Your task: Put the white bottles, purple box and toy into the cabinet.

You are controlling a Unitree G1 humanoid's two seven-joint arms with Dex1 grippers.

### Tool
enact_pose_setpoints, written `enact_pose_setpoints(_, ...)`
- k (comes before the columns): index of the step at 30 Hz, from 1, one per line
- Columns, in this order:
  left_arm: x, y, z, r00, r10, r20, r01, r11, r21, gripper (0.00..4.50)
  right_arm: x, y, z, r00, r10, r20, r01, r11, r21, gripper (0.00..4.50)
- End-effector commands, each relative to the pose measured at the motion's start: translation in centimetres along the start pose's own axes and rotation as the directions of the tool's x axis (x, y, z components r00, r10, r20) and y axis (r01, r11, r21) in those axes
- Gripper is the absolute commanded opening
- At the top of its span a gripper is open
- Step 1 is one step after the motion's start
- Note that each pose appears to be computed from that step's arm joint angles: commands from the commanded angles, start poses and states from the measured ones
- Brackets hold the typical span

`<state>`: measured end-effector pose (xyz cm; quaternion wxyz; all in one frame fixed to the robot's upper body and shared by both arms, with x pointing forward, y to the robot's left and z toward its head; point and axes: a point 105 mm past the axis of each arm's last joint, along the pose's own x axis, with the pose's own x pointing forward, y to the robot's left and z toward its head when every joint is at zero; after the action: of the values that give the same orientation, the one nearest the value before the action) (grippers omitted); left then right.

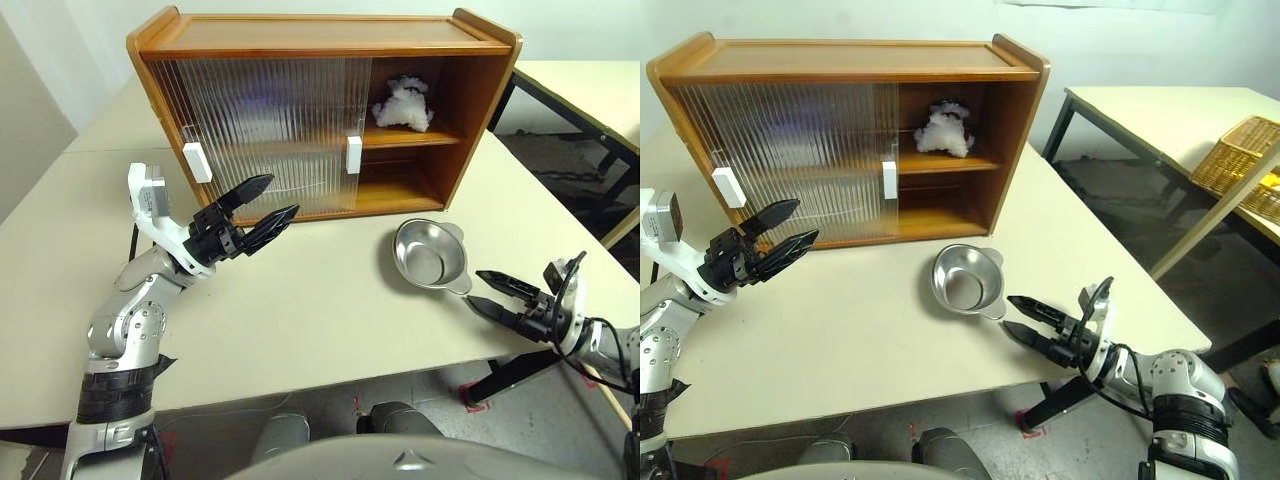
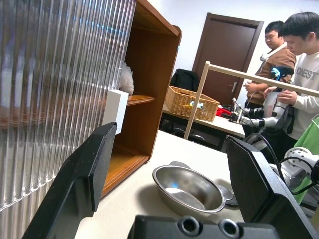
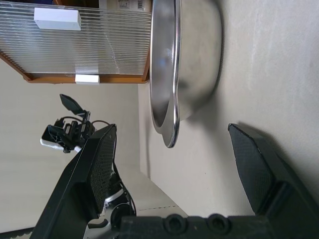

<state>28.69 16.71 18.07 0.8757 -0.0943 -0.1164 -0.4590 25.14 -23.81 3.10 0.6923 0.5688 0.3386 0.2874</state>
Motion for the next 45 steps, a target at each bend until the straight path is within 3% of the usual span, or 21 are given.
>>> enact_pose_setpoints(1, -0.1, -0.2, 0.0, 1.000, -0.003, -0.005, 0.003, 1.000, 0.000, 4.50, 0.1, -1.4, -0.1, 0.998, -0.070, -0.008, 0.070, 0.998, 0.004, 4.47)
enact_pose_setpoints(15, 0.1, -0.3, -0.3, 1.000, -0.011, -0.010, 0.011, 1.000, -0.008, 4.50, 0.4, 2.1, -1.1, 0.994, 0.047, -0.101, -0.040, 0.997, 0.068, 4.47)
enact_pose_setpoints(31, 0.1, -0.3, -0.3, 1.000, -0.010, -0.016, 0.010, 1.000, -0.004, 4.50, 1.5, 3.4, -1.6, 0.990, 0.069, -0.123, -0.064, 0.997, 0.048, 4.47)
enact_pose_setpoints(34, 0.0, -0.2, -0.3, 1.000, -0.010, -0.016, 0.010, 1.000, -0.003, 4.50, 1.9, 3.7, -1.5, 0.990, 0.072, -0.123, -0.068, 0.997, 0.036, 3.86)
enact_pose_setpoints(44, 0.0, -0.2, -0.3, 1.000, -0.008, -0.015, 0.008, 1.000, -0.002, 4.50, 3.4, 4.8, -1.6, 0.989, 0.082, -0.123, -0.084, 0.996, -0.009, 0.13)
enact_pose_setpoints(45, 0.0, -0.2, -0.3, 1.000, -0.008, -0.015, 0.008, 1.000, -0.002, 4.50, 3.5, 5.0, -1.5, 0.989, 0.085, -0.123, -0.087, 0.996, -0.014, 0.02)
